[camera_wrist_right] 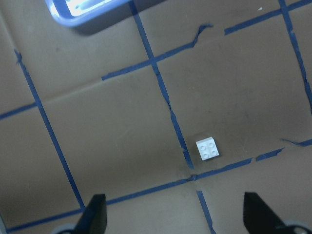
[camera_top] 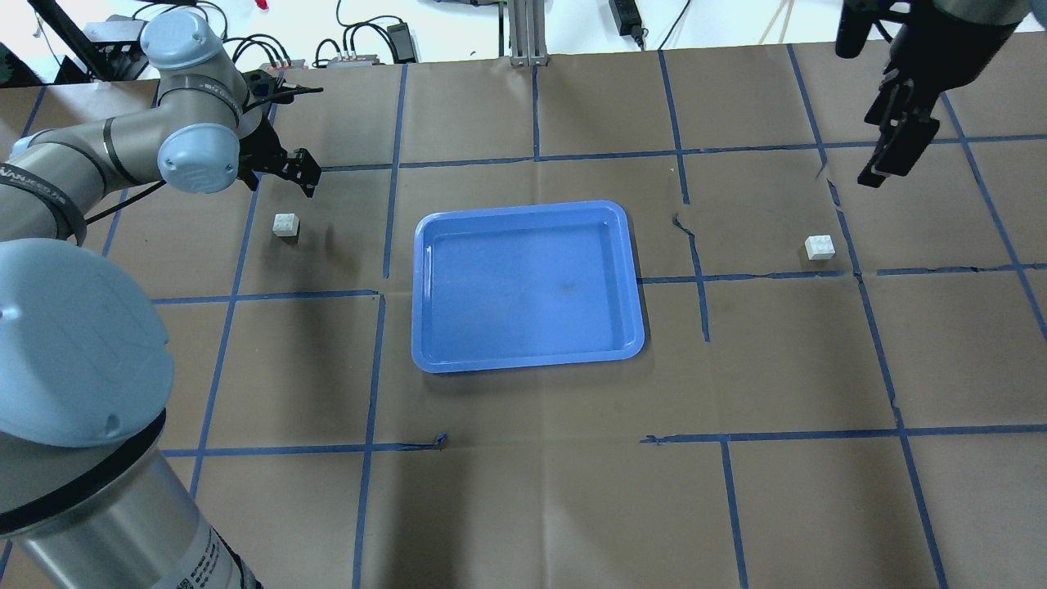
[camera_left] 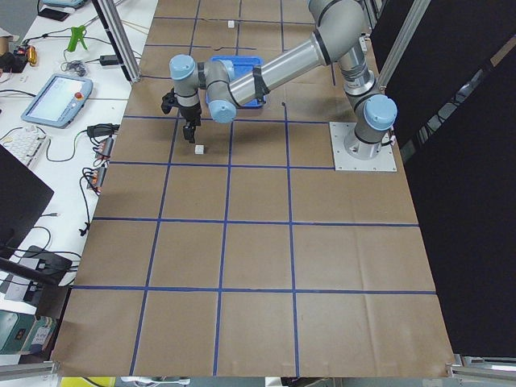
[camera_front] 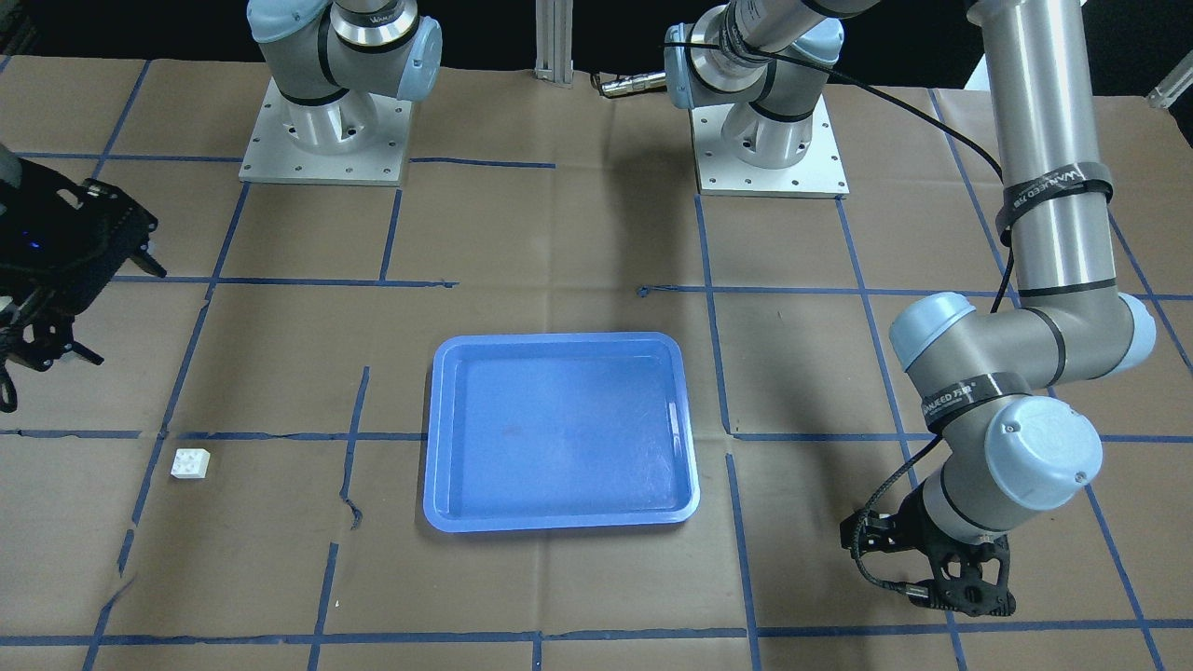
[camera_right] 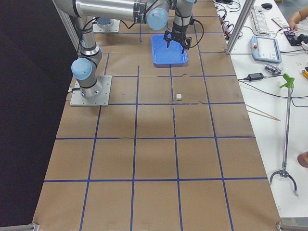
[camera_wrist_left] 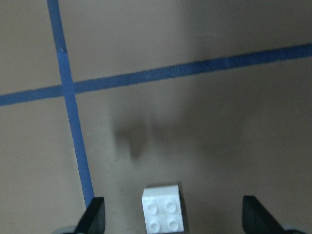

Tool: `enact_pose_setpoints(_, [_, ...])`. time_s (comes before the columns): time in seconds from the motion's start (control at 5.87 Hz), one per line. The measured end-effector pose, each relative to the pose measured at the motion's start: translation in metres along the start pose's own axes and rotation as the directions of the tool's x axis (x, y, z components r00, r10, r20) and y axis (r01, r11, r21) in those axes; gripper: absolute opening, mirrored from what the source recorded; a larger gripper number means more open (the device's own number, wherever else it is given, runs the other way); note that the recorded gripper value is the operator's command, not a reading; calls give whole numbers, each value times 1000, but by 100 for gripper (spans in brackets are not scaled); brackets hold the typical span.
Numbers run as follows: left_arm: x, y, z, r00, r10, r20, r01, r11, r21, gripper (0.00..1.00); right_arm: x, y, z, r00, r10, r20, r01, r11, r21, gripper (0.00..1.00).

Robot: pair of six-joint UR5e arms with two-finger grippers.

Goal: Assemble white blocks and place on blue tray

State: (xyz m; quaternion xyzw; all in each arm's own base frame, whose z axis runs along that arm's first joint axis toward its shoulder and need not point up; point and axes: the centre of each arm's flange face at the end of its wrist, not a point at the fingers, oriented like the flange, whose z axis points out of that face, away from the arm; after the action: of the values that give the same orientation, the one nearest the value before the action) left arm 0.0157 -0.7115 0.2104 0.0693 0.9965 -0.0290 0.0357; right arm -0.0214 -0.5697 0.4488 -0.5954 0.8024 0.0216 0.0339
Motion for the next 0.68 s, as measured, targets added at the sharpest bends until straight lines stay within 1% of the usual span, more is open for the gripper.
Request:
enact_pose_setpoints(0.17, [1,0,9,1000,-3,-8,3,1000,-22,98,23,36,12,993,-118,5,118,993,11,100])
enact_pose_setpoints(0.34, [3,6,16,1000,-5,-17,5,999,-44,95,44,61,28,979,-206,-6,206,978,38,100])
enact_pose_setpoints(0.51, [5,11,20,1000,-6,-23,4,998,-56,94,60,69,46,970,-242,-19,243,966,93,100])
enact_pose_setpoints(0.68, [6,14,22,1000,-6,-25,5,998,-62,86,77,71,69,966,-254,-42,258,953,158,100])
